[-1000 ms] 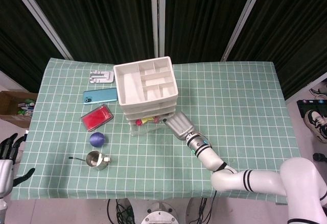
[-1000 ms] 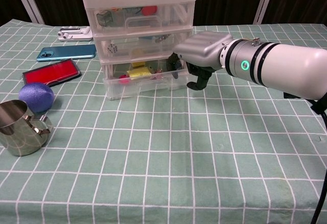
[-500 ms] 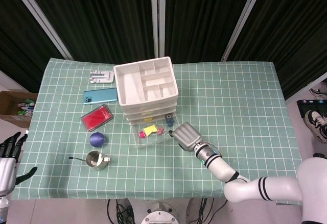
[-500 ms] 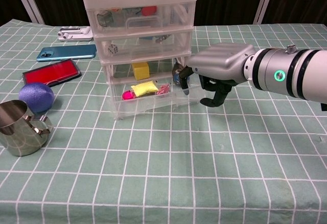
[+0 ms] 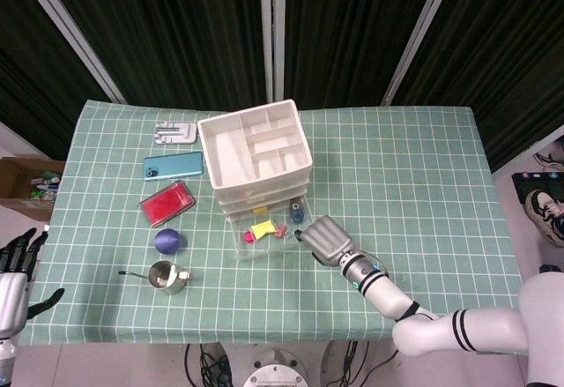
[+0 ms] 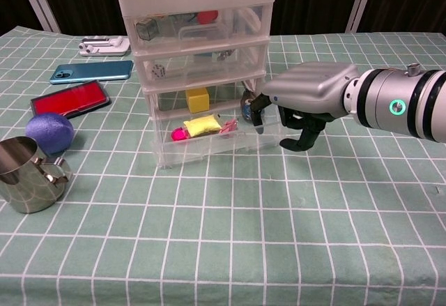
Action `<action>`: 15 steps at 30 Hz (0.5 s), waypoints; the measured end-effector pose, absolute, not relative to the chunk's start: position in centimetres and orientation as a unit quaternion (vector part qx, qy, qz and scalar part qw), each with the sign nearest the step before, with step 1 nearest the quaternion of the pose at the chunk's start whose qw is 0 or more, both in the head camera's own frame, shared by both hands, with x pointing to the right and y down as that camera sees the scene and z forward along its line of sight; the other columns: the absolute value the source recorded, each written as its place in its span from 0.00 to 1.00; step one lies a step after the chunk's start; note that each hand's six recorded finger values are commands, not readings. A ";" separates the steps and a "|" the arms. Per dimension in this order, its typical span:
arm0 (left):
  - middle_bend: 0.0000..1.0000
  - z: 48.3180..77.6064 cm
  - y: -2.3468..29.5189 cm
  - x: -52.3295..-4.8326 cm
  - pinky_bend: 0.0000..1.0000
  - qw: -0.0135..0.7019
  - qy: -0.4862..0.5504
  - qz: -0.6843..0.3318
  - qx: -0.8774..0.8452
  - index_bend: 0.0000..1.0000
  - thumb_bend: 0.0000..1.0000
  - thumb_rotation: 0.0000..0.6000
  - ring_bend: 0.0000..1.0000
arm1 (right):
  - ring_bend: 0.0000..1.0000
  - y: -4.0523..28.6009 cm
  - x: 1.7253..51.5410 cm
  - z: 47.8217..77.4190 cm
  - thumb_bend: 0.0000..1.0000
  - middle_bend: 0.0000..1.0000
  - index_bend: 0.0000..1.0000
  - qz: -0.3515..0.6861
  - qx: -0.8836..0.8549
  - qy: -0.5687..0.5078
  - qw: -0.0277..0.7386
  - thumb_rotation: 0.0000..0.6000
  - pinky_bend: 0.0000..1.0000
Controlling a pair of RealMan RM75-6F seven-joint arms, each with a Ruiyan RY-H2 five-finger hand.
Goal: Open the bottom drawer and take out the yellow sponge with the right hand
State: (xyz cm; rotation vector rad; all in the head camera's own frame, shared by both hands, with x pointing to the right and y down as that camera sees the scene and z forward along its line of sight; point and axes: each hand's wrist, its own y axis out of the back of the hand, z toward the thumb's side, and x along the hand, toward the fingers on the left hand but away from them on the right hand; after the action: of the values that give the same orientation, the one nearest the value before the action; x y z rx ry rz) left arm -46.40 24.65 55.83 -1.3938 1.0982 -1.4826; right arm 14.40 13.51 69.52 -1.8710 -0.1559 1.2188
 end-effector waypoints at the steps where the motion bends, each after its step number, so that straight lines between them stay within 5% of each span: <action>1: 0.08 55.8 24.6 -46.4 0.19 0.403 0.435 -0.587 -0.552 0.14 0.00 1.00 0.11 | 0.89 13.4 14.4 69.3 0.32 0.91 0.16 0.488 -0.750 -0.064 0.442 1.00 0.96; 9: 0.08 55.9 24.6 -46.6 0.19 0.403 0.436 -0.587 -0.551 0.14 0.00 1.00 0.11 | 0.89 11.6 13.4 65.2 0.21 0.91 0.10 0.454 -0.725 -0.081 0.511 1.00 0.96; 15: 0.08 55.9 24.7 -46.5 0.19 0.401 0.438 -0.587 -0.551 0.14 0.00 1.00 0.11 | 0.91 9.3 9.4 63.2 0.16 0.93 0.33 0.402 -0.703 -0.068 0.582 1.00 0.99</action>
State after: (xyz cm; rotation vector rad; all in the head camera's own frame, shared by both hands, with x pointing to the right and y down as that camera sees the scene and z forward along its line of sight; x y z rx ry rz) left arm -46.48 24.71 55.86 -1.3935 1.1068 -1.4838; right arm 9.40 9.32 63.21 -1.6426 -0.1580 0.9377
